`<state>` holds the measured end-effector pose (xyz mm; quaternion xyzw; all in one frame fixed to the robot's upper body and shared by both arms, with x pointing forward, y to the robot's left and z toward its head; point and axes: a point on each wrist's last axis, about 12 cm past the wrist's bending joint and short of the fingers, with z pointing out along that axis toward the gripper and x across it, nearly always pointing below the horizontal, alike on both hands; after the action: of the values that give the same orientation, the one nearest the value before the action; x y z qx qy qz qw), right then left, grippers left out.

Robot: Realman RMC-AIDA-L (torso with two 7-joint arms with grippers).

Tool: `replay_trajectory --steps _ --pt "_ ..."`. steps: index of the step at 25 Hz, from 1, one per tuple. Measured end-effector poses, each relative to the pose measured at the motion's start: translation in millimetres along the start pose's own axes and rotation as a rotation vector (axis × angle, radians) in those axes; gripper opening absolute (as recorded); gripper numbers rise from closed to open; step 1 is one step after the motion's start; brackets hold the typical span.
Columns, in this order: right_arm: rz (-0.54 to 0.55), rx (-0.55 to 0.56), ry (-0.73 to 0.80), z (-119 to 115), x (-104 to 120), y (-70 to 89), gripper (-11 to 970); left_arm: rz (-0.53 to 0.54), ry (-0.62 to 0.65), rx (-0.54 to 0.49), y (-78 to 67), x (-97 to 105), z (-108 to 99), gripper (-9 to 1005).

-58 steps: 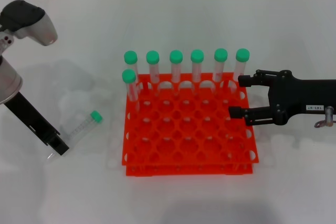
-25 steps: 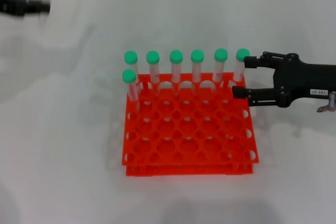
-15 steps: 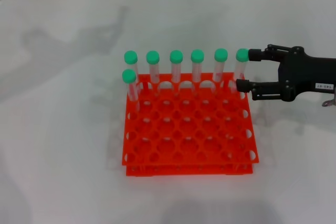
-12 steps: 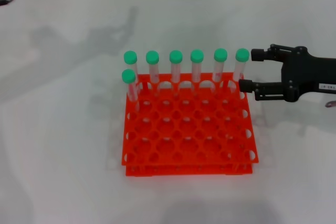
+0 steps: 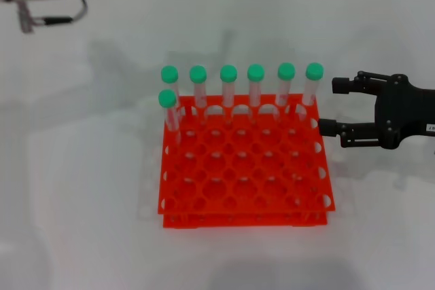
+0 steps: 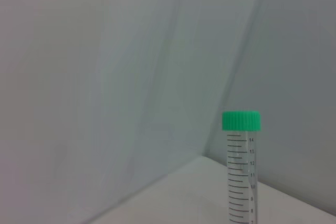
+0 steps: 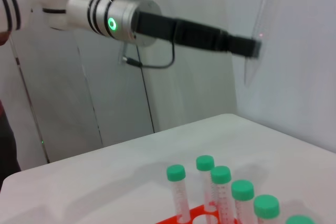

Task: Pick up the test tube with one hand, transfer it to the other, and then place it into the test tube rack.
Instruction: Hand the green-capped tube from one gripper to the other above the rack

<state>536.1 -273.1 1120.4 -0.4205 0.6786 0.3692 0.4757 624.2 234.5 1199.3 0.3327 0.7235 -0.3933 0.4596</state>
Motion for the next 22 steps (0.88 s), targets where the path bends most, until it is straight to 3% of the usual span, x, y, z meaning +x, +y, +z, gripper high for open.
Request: replay_trajectory --steps 5,13,22 --pt "-0.009 -0.006 0.002 -2.1 0.0 2.1 857 0.028 0.023 0.104 -13.5 13.8 16.5 197" --pt "-0.012 -0.005 0.002 -3.4 0.9 2.9 857 0.112 0.033 0.245 -30.7 27.9 18.8 197" --pt "-0.035 0.008 -0.008 -4.6 -6.2 -0.8 858 0.101 0.119 0.284 -29.4 49.3 21.8 197"
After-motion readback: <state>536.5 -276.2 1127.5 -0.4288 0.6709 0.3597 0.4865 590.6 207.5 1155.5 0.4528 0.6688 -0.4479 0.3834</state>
